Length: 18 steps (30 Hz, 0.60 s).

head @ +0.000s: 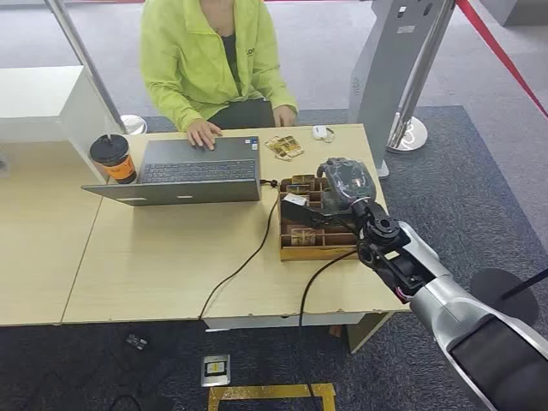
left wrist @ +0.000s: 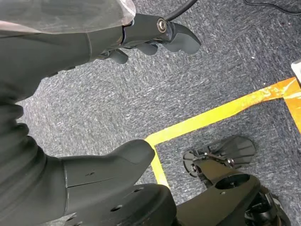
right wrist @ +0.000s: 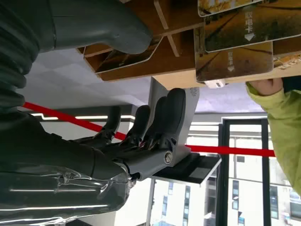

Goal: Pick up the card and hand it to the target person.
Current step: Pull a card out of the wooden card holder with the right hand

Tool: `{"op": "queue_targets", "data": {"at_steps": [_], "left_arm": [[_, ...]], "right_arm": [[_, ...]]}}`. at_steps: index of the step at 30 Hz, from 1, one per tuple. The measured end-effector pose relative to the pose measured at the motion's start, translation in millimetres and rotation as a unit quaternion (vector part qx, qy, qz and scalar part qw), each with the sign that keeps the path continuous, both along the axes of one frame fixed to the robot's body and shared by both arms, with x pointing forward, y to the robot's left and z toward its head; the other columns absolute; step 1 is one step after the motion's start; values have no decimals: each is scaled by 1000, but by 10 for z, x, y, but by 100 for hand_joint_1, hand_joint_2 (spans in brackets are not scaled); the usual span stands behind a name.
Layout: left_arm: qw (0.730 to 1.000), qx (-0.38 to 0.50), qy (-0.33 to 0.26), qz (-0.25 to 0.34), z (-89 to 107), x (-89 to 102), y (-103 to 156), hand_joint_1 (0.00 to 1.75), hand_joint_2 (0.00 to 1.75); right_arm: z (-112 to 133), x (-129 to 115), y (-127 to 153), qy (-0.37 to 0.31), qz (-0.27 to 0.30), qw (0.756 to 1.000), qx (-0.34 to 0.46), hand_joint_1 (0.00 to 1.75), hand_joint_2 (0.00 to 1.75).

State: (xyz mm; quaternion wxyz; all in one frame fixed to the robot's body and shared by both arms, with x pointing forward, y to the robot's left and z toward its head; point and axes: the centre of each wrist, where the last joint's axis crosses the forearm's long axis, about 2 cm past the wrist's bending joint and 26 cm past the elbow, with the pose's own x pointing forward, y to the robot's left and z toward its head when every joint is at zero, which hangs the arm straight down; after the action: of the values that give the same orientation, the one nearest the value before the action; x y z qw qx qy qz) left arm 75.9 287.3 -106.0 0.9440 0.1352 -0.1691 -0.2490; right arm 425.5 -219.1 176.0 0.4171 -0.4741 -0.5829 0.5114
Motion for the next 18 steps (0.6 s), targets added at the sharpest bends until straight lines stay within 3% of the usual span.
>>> {"op": "queue_targets", "data": {"at_steps": [18], "left_arm": [[1000,0,2,3,-3,-20,1,0,175]], "right_arm": [[-93,22,65,20,-8,1000,-14,88,175]]}}
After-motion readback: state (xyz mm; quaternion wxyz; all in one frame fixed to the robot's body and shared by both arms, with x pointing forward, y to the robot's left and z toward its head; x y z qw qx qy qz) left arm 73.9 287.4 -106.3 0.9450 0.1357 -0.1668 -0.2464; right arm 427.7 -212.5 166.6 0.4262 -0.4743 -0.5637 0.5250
